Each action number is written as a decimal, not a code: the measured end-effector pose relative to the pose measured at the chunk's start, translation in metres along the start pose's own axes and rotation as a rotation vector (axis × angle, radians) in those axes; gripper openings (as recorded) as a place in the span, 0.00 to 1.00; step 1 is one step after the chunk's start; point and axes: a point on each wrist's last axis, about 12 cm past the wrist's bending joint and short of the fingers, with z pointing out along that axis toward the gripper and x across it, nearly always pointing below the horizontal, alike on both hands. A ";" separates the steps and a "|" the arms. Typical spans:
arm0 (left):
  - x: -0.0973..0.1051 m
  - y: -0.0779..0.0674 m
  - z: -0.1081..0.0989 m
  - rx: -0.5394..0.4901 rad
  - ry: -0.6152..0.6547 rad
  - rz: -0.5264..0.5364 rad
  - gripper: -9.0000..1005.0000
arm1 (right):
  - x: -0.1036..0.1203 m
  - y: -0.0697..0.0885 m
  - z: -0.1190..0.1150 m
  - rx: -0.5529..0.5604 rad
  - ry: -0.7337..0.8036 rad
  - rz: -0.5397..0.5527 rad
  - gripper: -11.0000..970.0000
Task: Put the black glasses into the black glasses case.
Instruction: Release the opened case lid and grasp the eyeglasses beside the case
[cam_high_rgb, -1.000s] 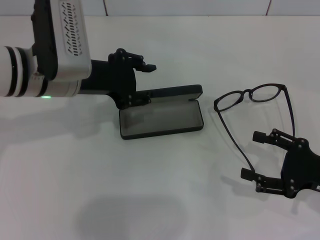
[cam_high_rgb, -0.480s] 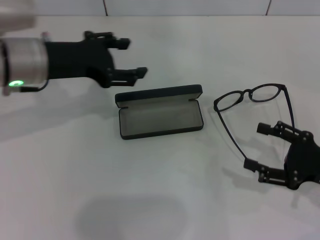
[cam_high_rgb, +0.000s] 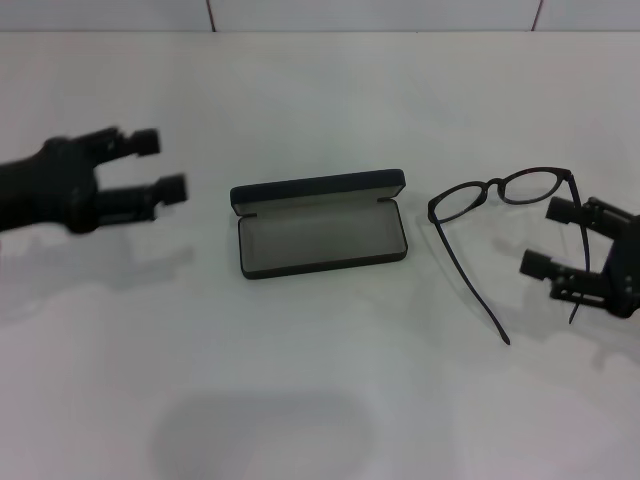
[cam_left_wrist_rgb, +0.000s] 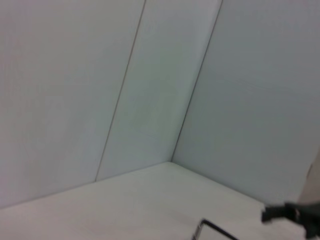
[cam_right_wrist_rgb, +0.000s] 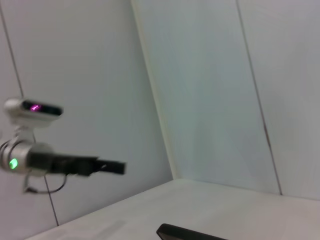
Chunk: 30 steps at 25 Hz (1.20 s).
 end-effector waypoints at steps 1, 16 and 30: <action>0.007 -0.003 -0.005 0.000 0.003 0.000 0.89 | -0.003 -0.002 -0.002 0.002 0.004 0.006 0.91; 0.067 -0.027 -0.005 -0.010 0.146 0.050 0.89 | -0.040 -0.024 0.003 -0.069 0.207 -0.013 0.91; 0.073 -0.036 0.015 0.090 0.190 0.092 0.89 | -0.179 -0.044 0.095 -0.099 0.780 -0.377 0.91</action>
